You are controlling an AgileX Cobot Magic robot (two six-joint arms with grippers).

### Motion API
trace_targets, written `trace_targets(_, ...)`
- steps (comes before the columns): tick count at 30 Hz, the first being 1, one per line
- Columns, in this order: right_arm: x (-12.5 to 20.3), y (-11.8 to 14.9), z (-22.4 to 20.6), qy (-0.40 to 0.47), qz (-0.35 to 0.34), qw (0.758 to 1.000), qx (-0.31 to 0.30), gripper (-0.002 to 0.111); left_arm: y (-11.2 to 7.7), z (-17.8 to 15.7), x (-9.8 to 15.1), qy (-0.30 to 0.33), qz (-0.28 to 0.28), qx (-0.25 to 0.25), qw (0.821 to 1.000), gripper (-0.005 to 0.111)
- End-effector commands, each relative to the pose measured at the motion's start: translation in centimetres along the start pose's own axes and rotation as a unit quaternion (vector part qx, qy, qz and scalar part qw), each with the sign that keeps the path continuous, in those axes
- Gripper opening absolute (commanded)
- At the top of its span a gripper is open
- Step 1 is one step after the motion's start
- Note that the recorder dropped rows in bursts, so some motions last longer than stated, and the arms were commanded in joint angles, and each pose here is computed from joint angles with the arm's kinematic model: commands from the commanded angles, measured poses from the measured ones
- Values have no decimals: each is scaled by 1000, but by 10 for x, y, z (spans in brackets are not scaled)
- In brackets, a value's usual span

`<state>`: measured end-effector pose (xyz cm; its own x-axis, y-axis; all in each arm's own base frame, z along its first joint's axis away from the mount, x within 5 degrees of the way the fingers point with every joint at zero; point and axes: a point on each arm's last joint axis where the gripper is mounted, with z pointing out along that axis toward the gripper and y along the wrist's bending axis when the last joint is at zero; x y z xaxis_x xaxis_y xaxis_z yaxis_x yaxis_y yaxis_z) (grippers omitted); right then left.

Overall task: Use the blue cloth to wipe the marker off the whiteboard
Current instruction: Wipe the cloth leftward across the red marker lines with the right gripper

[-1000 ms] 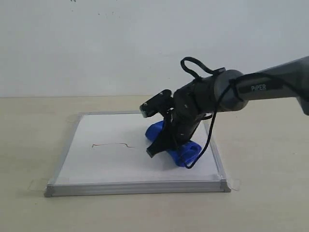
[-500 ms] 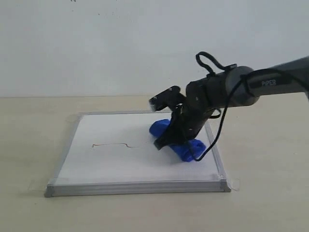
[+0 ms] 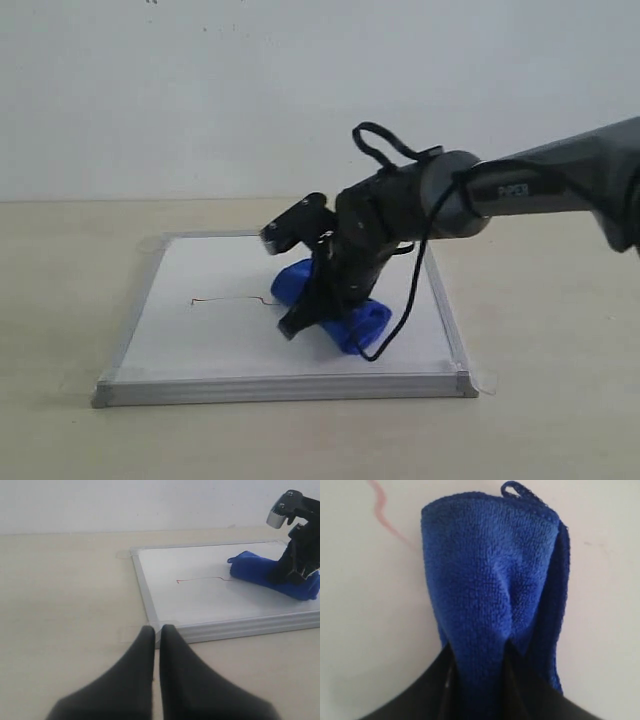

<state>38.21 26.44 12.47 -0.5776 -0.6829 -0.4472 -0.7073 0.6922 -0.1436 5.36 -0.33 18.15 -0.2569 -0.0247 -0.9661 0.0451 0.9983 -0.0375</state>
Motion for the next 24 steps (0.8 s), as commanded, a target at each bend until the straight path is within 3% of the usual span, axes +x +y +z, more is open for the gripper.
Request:
trace_targets(1, -2, 28, 5, 27, -12, 999, -30, 0, 0, 0, -1, -5, -4, 2, 1000, 4)
trace_targets(5, 0, 5, 7, 14, 5, 1000, -13, 0, 0, 0, -1, -5, -4, 2, 1000, 4)
trace_targets(8, 8, -27, 8, 18, 55, 998, 4, 0, 0, 0, -1, -5, -4, 2, 1000, 4)
trace_targets(9, 16, -52, 8, 21, 96, 995, 17, 0, 0, 0, -1, -5, -4, 2, 1000, 4)
trace_targets(13, 32, -85, 7, 38, 161, 986, 31, 0, 0, 0, -1, -5, -4, 2, 1000, 4)
trace_targets(19, 32, -64, 7, 75, 147, 986, -1, 0, 0, 0, -1, -5, -4, 2, 1000, 4)
trace_targets(24, 16, 7, 5, 86, 45, 991, -93, 0, 0, 0, -1, -5, -4, 2, 1000, 4)
